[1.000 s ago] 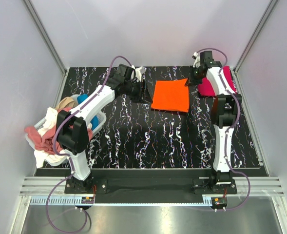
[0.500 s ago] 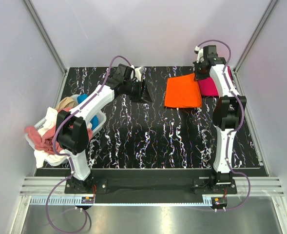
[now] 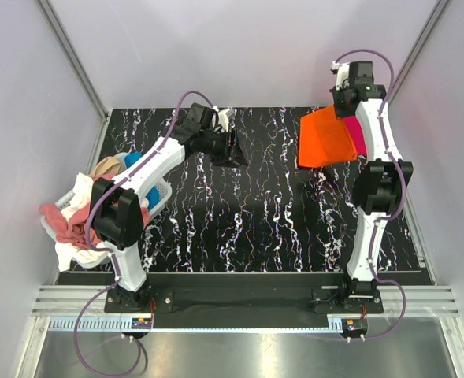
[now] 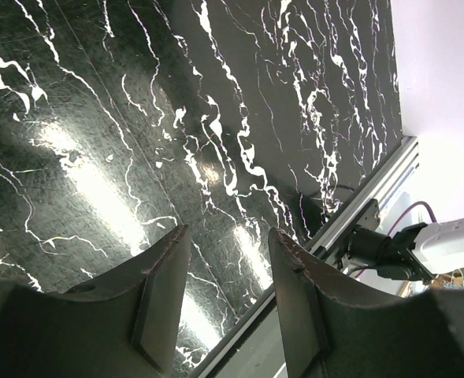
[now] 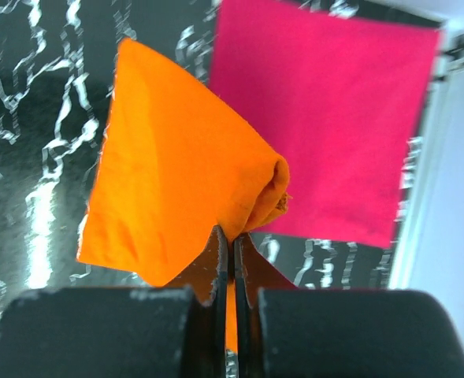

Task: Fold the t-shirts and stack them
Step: Neatly place the folded tshirt to the corner

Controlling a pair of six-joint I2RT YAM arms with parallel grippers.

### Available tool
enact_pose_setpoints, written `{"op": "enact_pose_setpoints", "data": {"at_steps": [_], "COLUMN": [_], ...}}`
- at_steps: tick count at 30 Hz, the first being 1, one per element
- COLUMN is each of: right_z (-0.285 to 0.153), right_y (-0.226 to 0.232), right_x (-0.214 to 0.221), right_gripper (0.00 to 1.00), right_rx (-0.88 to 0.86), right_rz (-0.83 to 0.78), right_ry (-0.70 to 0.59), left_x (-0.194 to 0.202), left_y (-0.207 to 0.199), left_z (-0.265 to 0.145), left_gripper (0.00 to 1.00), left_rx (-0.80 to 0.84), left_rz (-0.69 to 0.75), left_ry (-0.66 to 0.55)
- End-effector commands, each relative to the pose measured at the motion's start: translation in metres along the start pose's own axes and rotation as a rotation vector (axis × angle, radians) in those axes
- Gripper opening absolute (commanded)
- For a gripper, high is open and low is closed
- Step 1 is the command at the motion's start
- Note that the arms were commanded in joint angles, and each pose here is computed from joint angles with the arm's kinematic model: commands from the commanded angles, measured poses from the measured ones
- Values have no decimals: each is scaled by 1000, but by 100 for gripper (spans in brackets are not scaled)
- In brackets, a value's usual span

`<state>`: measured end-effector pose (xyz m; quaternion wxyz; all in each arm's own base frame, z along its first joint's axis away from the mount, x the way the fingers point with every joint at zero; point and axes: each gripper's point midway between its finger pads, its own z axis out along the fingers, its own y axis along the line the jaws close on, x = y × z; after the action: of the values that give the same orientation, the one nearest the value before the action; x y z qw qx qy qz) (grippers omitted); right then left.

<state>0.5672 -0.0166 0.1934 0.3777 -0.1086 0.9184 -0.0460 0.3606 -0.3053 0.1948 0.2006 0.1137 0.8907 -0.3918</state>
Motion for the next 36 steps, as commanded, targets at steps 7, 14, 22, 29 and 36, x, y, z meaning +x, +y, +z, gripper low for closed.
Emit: {"op": "enact_pose_setpoints", "data": {"at_steps": [7,14,22,29,36], "right_z": [-51,-70,-57,-18,52], "right_y": [-37,-62,-76,-109,-132], "right_x": [-46,-57,-54,-60,-62], "right_gripper": [0,0,0,0,0], "right_rx": [76,119,90,114,166], "right_rz": [-49,-54,-40,-9,-19], "right_ry": [-130,-171,-174,-230,-323], "left_x": [-9,-9,-9,-8,-3], "left_y": [-16,-15,-15,-17,-15], "left_z": [-12,-12,-13,-11,-4], "left_gripper": [50,50,50,50,50], "left_rx": [67,81,83,98,96], "left_rz": [18,3,2,-5,-10], "left_ry": [-32,-28,-30,-24,-7]}}
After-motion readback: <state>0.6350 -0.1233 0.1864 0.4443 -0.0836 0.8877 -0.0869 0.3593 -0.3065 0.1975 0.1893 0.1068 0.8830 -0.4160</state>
